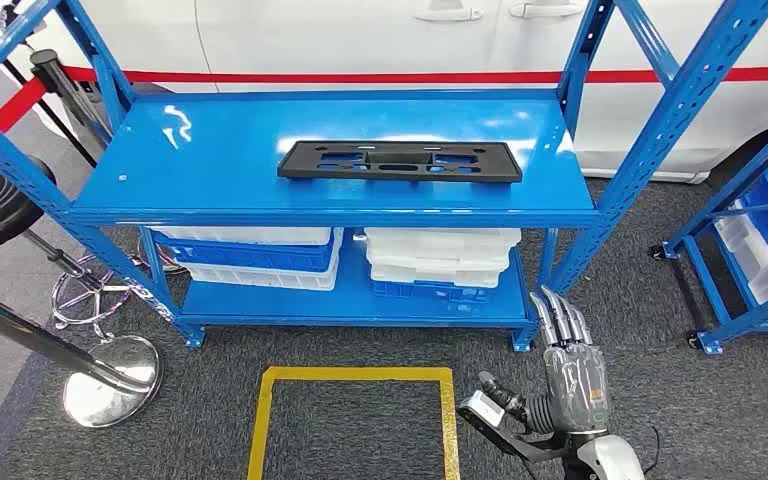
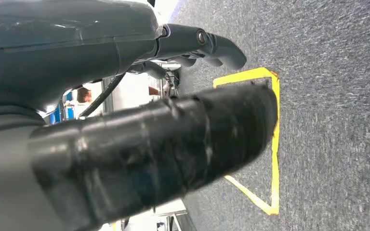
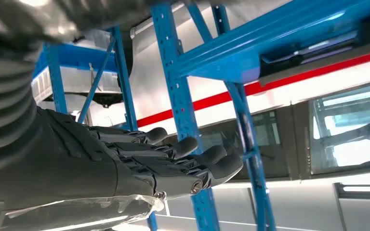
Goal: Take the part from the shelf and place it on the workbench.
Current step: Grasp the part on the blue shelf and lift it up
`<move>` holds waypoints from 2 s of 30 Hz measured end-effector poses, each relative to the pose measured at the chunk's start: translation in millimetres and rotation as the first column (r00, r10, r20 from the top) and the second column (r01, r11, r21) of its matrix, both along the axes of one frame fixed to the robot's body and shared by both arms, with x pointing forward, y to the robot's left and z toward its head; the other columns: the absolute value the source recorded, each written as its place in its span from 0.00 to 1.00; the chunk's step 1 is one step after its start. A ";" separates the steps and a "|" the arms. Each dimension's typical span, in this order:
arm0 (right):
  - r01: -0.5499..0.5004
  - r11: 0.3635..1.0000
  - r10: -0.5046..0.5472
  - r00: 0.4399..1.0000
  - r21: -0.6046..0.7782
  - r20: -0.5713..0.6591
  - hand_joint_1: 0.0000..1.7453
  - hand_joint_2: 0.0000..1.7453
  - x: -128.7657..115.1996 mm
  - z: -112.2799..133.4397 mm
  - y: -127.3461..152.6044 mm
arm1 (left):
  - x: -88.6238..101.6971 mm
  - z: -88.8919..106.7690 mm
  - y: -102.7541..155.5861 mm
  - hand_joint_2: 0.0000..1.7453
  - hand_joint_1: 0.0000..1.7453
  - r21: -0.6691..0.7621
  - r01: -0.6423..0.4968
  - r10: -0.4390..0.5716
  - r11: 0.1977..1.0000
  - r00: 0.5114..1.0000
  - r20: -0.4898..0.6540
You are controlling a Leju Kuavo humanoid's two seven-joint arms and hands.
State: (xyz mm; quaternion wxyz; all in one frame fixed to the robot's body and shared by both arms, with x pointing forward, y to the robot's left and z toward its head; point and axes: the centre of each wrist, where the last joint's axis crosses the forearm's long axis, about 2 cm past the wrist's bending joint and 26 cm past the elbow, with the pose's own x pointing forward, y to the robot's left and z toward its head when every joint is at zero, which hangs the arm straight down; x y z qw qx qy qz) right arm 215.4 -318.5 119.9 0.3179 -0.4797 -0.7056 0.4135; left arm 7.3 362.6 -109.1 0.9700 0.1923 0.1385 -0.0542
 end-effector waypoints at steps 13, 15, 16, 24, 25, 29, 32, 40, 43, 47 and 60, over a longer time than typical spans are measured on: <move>-0.013 1.000 0.014 0.999 0.020 -0.040 0.00 0.00 11.9 8.2 -3.0 | -0.5 0.0 0.2 0.00 0.00 -0.007 0.021 -0.021 1.000 1.000 0.003; -0.017 1.000 0.018 0.999 0.019 -0.037 0.00 0.00 14.1 10.4 -4.3 | -0.5 -0.2 -1.2 0.00 0.00 -0.012 0.023 -0.023 1.000 1.000 0.002; -0.019 1.000 0.019 0.999 0.017 -0.035 0.00 0.00 15.6 11.8 -5.1 | -0.7 -0.3 -1.9 0.00 0.00 -0.015 0.024 -0.024 1.000 1.000 0.002; -0.023 1.000 0.023 0.999 0.010 -0.033 0.00 0.50 20.0 15.1 -6.4 | -1.1 -0.8 -5.5 0.00 0.00 -0.025 0.027 -0.027 0.999 1.000 -0.001; -0.023 1.000 0.023 0.999 0.010 -0.032 0.00 0.75 20.6 15.5 -6.6 | -1.0 -0.8 -5.8 0.00 0.00 -0.025 0.028 -0.028 0.999 1.000 -0.002; -0.025 1.000 0.025 0.999 0.008 -0.029 0.00 1.00 23.0 17.3 -6.5 | 1.7 -0.7 -5.9 0.00 0.00 -0.026 0.029 -0.029 0.999 1.000 0.001; -0.041 0.999 0.041 0.999 0.009 -0.024 0.00 1.00 28.9 21.2 -1.5 | 4.0 -0.7 -6.5 0.00 0.00 -0.029 0.029 -0.029 0.999 1.000 0.004; -0.143 0.989 0.145 0.987 0.037 -0.070 0.00 0.00 41.9 15.5 46.2 | 3.9 -0.7 -6.9 0.00 0.00 -0.032 0.042 -0.041 0.999 0.999 0.001; -0.178 0.983 0.181 0.981 0.048 -0.074 0.00 0.50 45.5 15.7 62.5 | 6.6 -0.6 -7.1 0.00 0.00 -0.034 0.044 -0.044 0.998 0.999 0.004; -0.214 0.975 0.218 0.973 0.059 -0.072 0.00 1.00 46.4 15.8 79.9 | 6.3 -0.9 -9.0 0.00 0.00 -0.038 0.048 -0.048 0.998 0.999 -0.002; -0.227 0.971 0.232 0.971 0.076 -0.061 0.00 1.00 55.5 18.5 111.4 | 8.4 -1.8 -19.2 0.00 0.00 -0.056 0.076 -0.076 0.996 0.997 0.008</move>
